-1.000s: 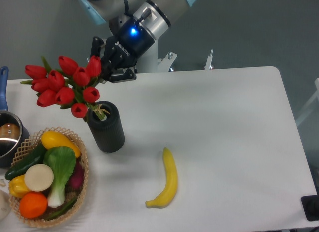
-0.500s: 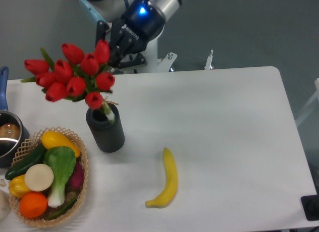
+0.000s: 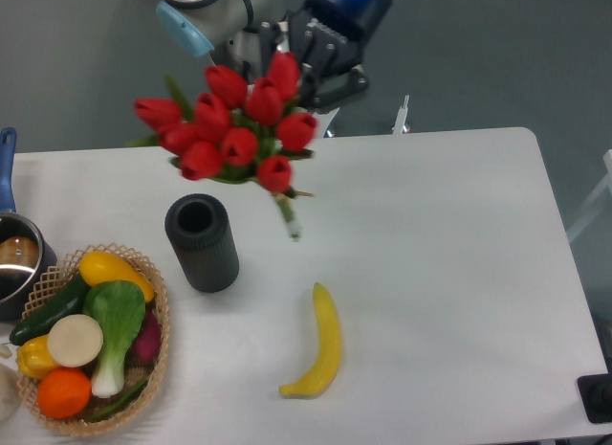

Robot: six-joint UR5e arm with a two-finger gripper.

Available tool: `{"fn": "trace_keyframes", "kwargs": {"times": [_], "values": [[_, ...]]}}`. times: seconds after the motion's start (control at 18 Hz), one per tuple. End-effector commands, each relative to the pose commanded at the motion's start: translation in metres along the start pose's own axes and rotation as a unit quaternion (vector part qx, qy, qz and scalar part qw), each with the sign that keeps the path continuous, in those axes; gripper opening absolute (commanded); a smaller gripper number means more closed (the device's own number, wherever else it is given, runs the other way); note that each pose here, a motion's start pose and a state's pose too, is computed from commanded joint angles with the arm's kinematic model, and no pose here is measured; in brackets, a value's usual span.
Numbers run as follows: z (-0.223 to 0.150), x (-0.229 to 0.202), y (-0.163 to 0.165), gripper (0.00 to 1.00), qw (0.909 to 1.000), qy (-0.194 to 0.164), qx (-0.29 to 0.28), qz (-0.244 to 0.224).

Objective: Pick up the flowers from the vase
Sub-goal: 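Lift the gripped tulips straight up out of the black vase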

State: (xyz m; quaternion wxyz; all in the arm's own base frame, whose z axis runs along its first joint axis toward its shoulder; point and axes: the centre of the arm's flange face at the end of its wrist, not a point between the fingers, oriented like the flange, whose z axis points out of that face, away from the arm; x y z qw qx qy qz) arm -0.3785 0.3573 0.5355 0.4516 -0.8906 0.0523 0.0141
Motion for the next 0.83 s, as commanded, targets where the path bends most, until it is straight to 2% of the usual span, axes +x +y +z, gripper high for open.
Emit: {"fn": "trace_keyframes", "kwargs": {"times": [0.11, 0.22, 0.33, 0.5, 0.67, 0.83], "values": [[0.012, -0.018, 0.027, 0.00, 0.9987, -0.007, -0.048, 0.018], [0.009, -0.035, 0.045, 0.00, 0.9963, -0.022, -0.082, 0.015], [0.005, -0.040, 0.047, 0.00, 0.9933, -0.035, -0.109, 0.018], [0.004, -0.053, 0.053, 0.00, 0.9814, -0.059, -0.181, 0.026], [0.009, -0.073, 0.060, 0.00, 0.9715, -0.070, -0.225, 0.026], [0.024, -0.081, 0.070, 0.00, 0.9570, -0.074, -0.279, 0.032]]}}
